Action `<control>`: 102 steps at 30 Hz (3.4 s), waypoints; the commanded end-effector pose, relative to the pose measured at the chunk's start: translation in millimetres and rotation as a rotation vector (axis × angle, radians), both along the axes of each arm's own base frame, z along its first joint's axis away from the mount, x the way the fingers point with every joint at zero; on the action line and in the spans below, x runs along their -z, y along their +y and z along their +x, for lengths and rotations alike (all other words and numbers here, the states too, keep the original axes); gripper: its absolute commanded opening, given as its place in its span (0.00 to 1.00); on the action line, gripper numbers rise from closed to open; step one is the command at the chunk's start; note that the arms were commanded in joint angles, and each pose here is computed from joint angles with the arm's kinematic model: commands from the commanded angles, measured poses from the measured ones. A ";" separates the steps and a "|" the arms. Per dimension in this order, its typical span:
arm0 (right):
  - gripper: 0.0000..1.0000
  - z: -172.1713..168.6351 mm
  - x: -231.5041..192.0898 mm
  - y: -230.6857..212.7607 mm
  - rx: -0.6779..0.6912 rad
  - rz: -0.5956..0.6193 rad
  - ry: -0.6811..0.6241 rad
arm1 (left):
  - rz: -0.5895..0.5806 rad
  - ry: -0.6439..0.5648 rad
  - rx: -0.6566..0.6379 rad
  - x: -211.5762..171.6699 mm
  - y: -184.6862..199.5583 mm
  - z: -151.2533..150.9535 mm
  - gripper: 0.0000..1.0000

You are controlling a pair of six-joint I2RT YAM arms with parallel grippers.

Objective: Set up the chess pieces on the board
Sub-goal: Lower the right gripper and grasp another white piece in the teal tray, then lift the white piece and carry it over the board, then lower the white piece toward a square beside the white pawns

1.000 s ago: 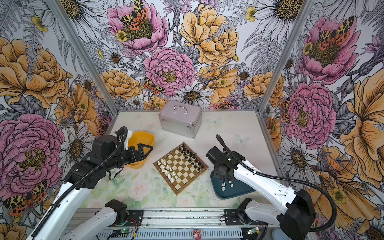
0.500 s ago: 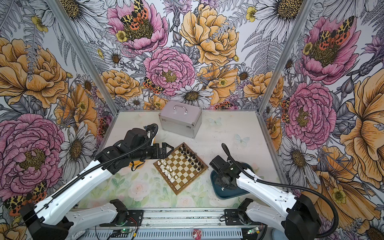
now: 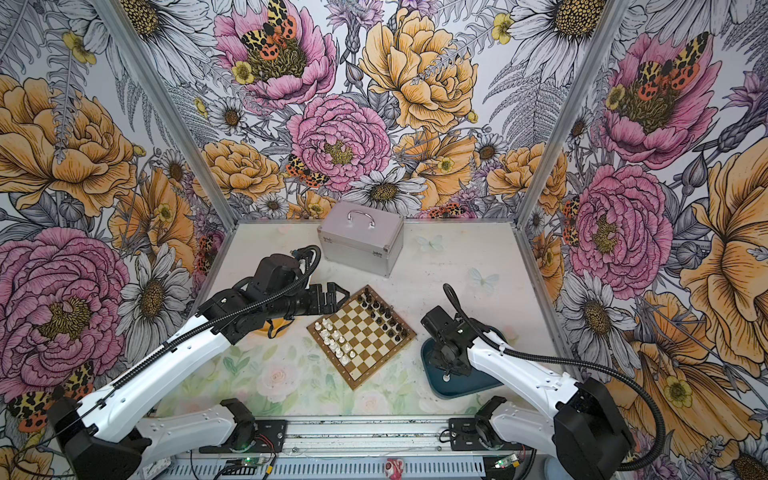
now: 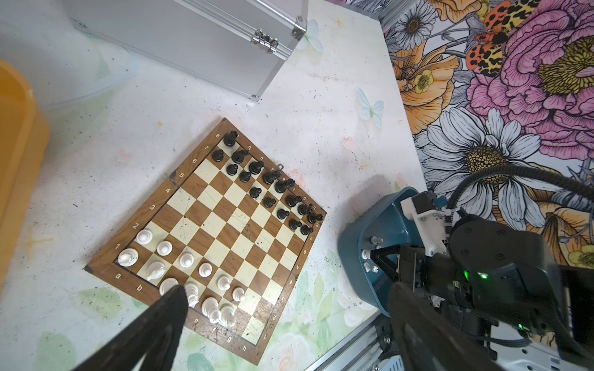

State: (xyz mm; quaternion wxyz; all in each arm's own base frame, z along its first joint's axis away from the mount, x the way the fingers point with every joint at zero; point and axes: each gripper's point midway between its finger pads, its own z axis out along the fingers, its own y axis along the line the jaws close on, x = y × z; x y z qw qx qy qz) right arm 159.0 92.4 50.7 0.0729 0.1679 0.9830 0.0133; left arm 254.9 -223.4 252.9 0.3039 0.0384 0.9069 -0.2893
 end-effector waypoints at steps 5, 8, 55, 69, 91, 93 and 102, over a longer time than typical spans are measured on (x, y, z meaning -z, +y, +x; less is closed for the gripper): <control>0.27 -3.4 6.9 -2.7 -0.008 0.017 0.009 | -0.009 -0.047 0.001 -15.3 -3.7 12.9 0.99; 0.27 -4.4 9.2 -1.9 -0.006 0.029 0.009 | -0.004 -0.044 0.002 -14.1 -4.2 15.2 0.99; 0.00 55.9 -89.4 35.9 -0.148 0.051 -0.111 | 0.007 -0.039 -0.130 -1.9 70.3 -10.6 0.99; 0.00 51.1 -88.8 160.2 -0.420 0.043 -0.063 | -0.047 -0.025 -0.219 9.0 112.1 -49.3 0.99; 0.00 10.5 -29.9 277.4 -0.606 0.101 0.041 | -0.048 -0.013 -0.224 8.8 129.2 -92.5 0.99; 0.00 8.2 -25.1 279.2 -0.610 0.100 0.051 | -0.047 -0.013 -0.220 8.2 128.8 -92.8 0.99; 0.00 2.7 -11.4 278.0 -0.611 0.081 0.076 | -0.032 -0.018 -0.207 6.6 128.4 -91.4 0.99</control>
